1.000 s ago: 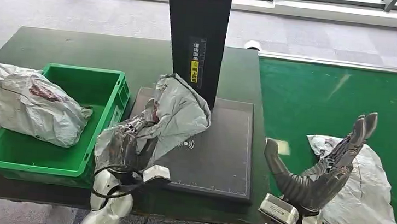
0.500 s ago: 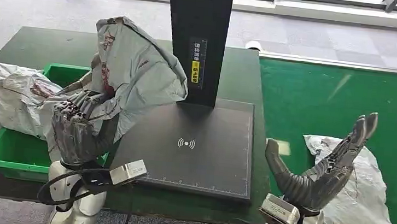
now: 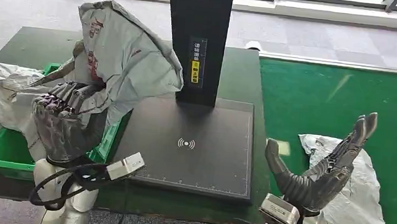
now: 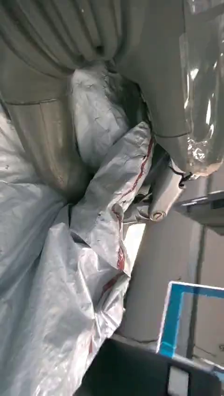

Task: Moved the parcel from conveyor to table for the left to box.

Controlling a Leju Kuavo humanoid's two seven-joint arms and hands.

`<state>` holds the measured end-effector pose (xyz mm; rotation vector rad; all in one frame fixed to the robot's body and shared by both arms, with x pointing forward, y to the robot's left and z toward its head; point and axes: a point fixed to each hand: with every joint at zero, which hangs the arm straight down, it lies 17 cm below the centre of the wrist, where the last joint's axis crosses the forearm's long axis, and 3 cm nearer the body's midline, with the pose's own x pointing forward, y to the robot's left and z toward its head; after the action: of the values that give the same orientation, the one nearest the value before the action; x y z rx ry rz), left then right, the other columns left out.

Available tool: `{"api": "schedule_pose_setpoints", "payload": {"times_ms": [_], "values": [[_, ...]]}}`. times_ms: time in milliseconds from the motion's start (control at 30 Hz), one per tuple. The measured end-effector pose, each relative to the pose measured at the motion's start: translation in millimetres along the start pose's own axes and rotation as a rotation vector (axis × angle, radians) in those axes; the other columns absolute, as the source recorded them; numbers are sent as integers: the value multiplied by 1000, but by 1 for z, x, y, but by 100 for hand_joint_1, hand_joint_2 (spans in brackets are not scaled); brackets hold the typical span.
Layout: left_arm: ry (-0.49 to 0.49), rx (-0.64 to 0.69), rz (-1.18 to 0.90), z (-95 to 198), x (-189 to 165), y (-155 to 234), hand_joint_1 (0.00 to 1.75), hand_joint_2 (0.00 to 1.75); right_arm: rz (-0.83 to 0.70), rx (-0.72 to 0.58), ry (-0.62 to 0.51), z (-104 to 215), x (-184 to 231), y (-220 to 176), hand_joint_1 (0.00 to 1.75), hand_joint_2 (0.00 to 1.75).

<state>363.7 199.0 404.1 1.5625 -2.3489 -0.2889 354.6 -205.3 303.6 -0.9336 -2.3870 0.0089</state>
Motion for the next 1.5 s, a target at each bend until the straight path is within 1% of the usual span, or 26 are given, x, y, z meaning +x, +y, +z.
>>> {"api": "schedule_pose_setpoints", "payload": {"times_ms": [100, 167, 300, 367, 433, 467, 533, 833, 933, 967, 1000, 1167, 1300, 1500], "values": [[12, -2, -113, -14, -25, -7, 175, 175, 0, 0, 0, 0, 0, 0, 0, 175], [44, -21, -180, -18, -47, -16, 175, 175, 0, 1, 2, 0, 0, 0, 0, 175], [205, -67, -288, -14, -104, -31, 175, 175, -3, 2, 3, 0, 0, 1, 0, 175], [282, -98, -320, -6, -132, -42, 175, 175, -6, 5, 3, 1, 1, 3, 0, 175], [332, -148, -336, 0, -162, -55, 175, 175, -7, 6, 2, 1, 1, 3, 0, 175], [335, -167, -344, 0, -173, -61, 175, 175, -8, 7, 1, 1, 1, 4, 0, 175], [341, -187, -386, 5, -188, -66, 175, 175, -10, 10, -1, 1, 2, 5, 0, 175], [520, -303, -462, 53, -246, -88, 175, 175, -15, 12, -3, 1, 4, 6, 0, 175], [551, -328, -479, 62, -258, -93, 175, 175, -15, 12, -1, 2, 3, 7, 0, 175], [560, -341, -485, 65, -262, -97, 33, 175, -15, 13, -1, 2, 3, 7, 0, 175], [567, -358, -489, 70, -264, -101, 0, 175, -16, 13, 0, 2, 3, 7, 0, 175], [583, -397, -495, 81, -268, -111, 0, 175, -15, 17, 1, 3, 2, 8, 0, 175], [578, -417, -494, 86, -267, -116, 0, 175, -15, 20, 3, 4, 2, 9, 0, 175], [537, -435, -483, 85, -262, -122, 0, 175, -15, 27, 8, 5, 0, 11, 0, 175]]}}
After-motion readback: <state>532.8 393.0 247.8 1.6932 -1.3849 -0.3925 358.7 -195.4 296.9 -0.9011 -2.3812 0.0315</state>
